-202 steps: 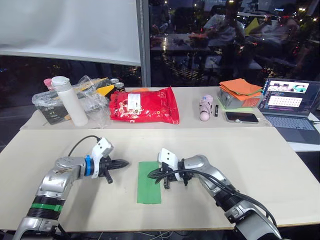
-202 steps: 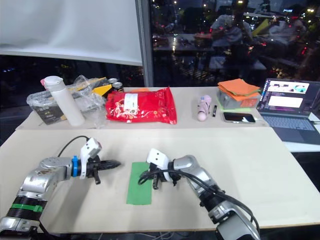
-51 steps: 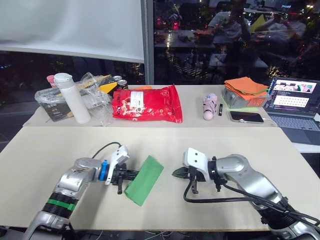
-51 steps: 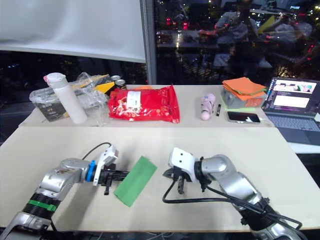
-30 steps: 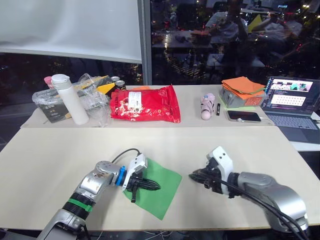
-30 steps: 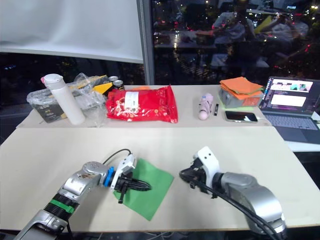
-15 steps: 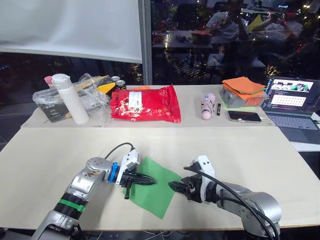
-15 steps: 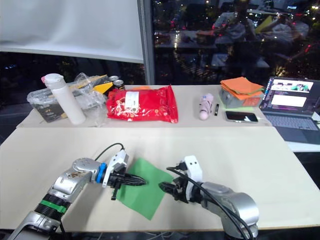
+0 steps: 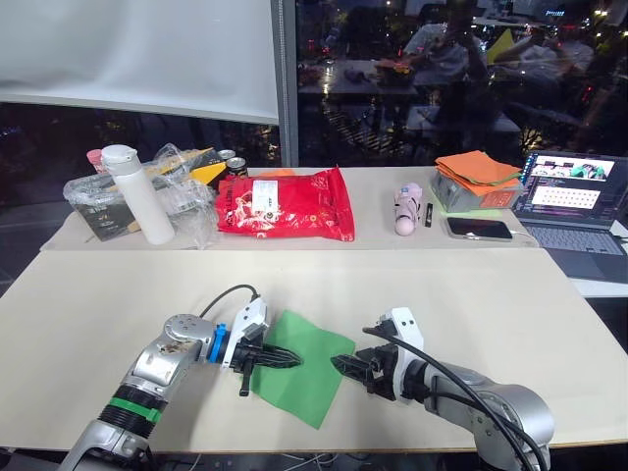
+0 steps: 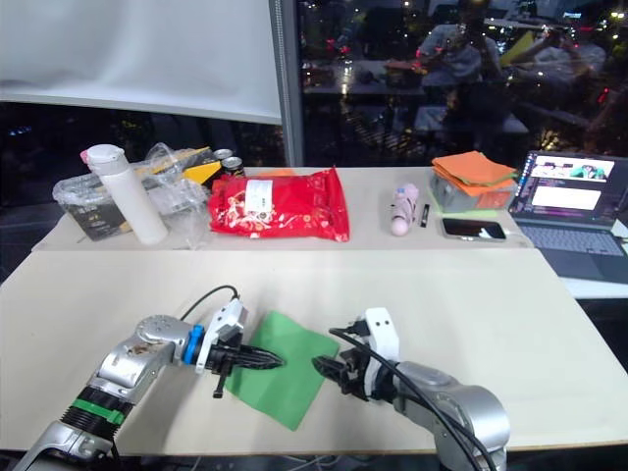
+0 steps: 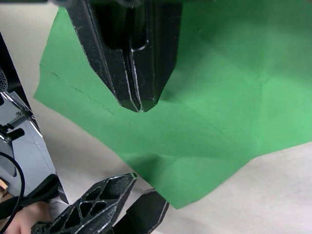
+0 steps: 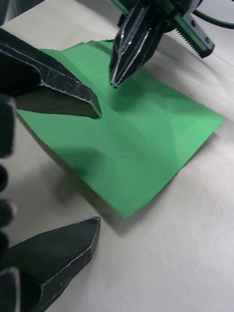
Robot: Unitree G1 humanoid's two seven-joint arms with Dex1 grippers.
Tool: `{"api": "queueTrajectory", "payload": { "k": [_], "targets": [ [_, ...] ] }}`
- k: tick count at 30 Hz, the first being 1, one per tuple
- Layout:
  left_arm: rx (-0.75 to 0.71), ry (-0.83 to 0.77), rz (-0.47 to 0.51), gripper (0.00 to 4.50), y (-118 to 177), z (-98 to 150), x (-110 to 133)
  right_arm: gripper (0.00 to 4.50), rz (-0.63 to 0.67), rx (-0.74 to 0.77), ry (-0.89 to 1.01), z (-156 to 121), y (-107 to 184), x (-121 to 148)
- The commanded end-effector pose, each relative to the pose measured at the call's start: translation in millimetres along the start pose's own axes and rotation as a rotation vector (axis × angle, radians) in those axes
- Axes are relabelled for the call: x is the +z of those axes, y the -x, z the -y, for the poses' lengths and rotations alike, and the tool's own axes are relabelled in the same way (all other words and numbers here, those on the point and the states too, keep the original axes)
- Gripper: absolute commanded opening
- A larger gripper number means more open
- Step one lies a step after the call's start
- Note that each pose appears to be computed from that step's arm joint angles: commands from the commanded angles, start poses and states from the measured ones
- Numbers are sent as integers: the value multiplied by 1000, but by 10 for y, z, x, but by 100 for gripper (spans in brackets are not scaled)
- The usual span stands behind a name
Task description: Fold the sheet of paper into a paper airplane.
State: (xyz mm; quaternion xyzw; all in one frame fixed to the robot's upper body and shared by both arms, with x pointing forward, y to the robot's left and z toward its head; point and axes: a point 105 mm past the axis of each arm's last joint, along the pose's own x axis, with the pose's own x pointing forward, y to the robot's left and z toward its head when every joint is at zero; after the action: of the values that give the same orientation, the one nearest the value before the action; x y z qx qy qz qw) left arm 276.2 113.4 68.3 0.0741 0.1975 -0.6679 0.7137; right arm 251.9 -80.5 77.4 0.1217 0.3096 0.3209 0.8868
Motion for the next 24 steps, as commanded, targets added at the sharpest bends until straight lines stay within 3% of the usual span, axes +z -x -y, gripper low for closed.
{"api": "queueTrajectory", "payload": {
  "k": [1, 4, 5, 14, 24],
  "targets": [
    [5, -27, -17, 0, 7, -10, -35, 359, 10, -4, 17, -8, -11, 29],
    [14, -29, -27, 0, 21, -35, -63, 359, 24, 1, 20, -20, -37, 78],
    [17, -29, -28, 0, 24, -41, -67, 307, 27, 8, 21, -31, -42, 88],
    [25, -2, -6, 0, 95, -61, -51, 5, 12, 58, 67, -59, -103, 137],
    [64, 42, 53, 0, 196, -98, 47, 2, -12, 135, 310, 44, -228, 485]
  ]
}}
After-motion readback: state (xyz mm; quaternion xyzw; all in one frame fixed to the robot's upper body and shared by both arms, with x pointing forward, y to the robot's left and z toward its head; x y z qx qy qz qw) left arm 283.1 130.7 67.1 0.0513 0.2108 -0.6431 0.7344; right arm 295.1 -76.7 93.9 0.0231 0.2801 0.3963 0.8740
